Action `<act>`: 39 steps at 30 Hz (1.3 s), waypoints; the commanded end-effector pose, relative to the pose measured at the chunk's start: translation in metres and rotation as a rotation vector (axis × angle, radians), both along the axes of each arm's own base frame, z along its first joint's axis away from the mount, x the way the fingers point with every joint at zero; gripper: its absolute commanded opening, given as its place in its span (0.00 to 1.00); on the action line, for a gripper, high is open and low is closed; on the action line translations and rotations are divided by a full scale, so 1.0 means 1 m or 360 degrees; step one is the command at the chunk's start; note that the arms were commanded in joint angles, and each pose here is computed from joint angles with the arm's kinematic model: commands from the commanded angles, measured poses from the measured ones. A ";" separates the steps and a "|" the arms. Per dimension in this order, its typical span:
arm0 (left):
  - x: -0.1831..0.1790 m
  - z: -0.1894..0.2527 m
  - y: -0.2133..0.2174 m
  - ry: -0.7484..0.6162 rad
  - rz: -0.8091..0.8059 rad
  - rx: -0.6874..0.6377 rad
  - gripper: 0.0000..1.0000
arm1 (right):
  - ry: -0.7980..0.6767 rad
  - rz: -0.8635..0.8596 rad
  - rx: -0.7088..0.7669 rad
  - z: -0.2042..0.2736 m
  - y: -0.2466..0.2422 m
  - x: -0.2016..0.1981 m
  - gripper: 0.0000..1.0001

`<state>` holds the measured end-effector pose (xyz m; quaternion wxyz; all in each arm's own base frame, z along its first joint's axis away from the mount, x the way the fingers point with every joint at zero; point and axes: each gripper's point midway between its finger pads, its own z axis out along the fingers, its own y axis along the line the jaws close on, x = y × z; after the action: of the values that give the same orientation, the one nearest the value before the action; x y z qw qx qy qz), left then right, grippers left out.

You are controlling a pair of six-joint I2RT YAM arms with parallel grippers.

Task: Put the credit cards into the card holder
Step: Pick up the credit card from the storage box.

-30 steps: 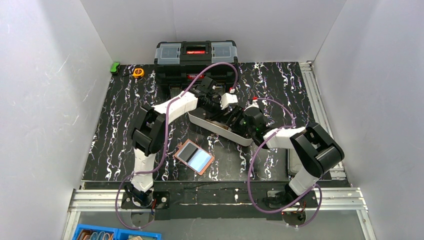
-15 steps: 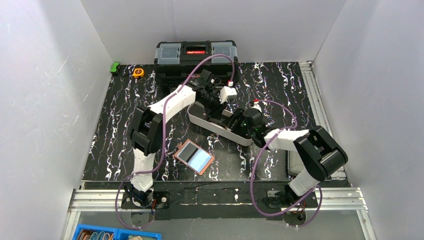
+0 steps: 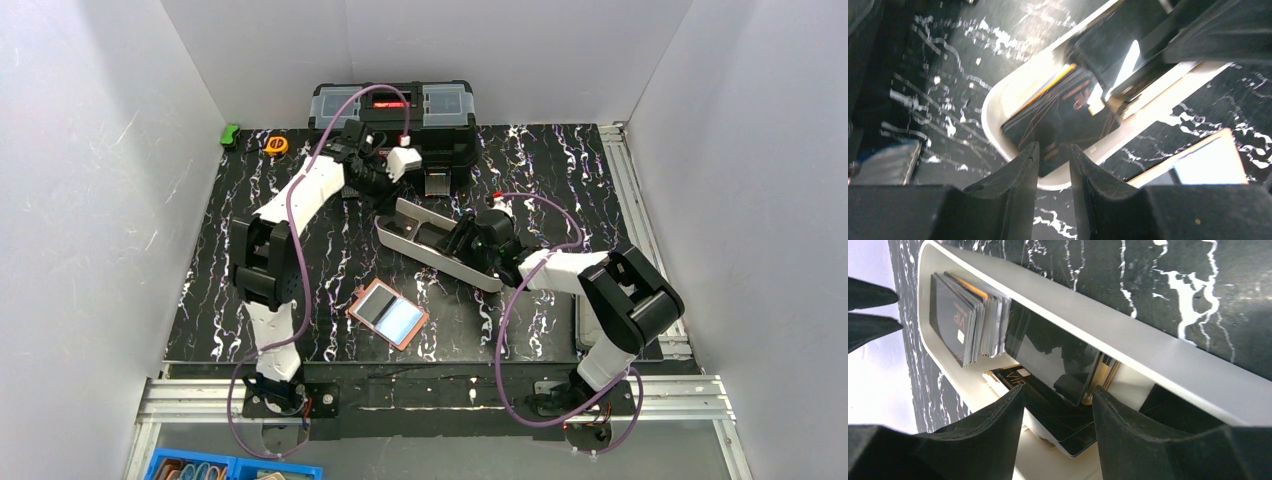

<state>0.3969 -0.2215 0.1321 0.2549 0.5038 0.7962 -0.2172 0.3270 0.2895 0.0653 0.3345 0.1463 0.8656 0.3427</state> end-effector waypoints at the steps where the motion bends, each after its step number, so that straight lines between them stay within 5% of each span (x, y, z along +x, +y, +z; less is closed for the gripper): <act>1: -0.011 0.017 0.026 -0.0068 0.0013 0.0060 0.28 | -0.0125 0.0235 0.0085 0.033 0.030 -0.001 0.61; 14: -0.028 0.001 0.041 -0.0061 0.0068 0.0082 0.27 | 0.0128 0.0598 -0.0144 0.003 0.044 -0.023 0.64; 21: -0.028 -0.006 0.047 -0.0056 0.0072 0.0108 0.27 | 0.0130 0.0548 -0.0202 0.001 0.033 -0.028 0.38; 29: -0.025 -0.010 0.051 -0.0065 0.0076 0.0140 0.27 | -0.0189 0.0480 -0.0099 0.062 0.020 -0.029 0.24; 35: -0.024 -0.008 0.050 -0.0059 0.0099 0.0117 0.27 | -0.0263 0.0447 -0.0091 0.072 0.013 -0.031 0.03; 38: -0.024 -0.005 0.049 -0.0066 0.0094 0.0105 0.27 | -0.0249 0.0398 -0.0116 0.068 0.008 -0.029 0.05; 39: -0.023 -0.004 0.048 -0.0072 0.0086 0.0096 0.27 | -0.0237 0.0390 -0.0118 0.066 0.007 -0.028 0.15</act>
<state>0.3754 -0.1728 0.1078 0.2398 0.4928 0.8189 -0.1702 0.2947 0.3023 0.1326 0.3410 -0.0080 0.8644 0.3693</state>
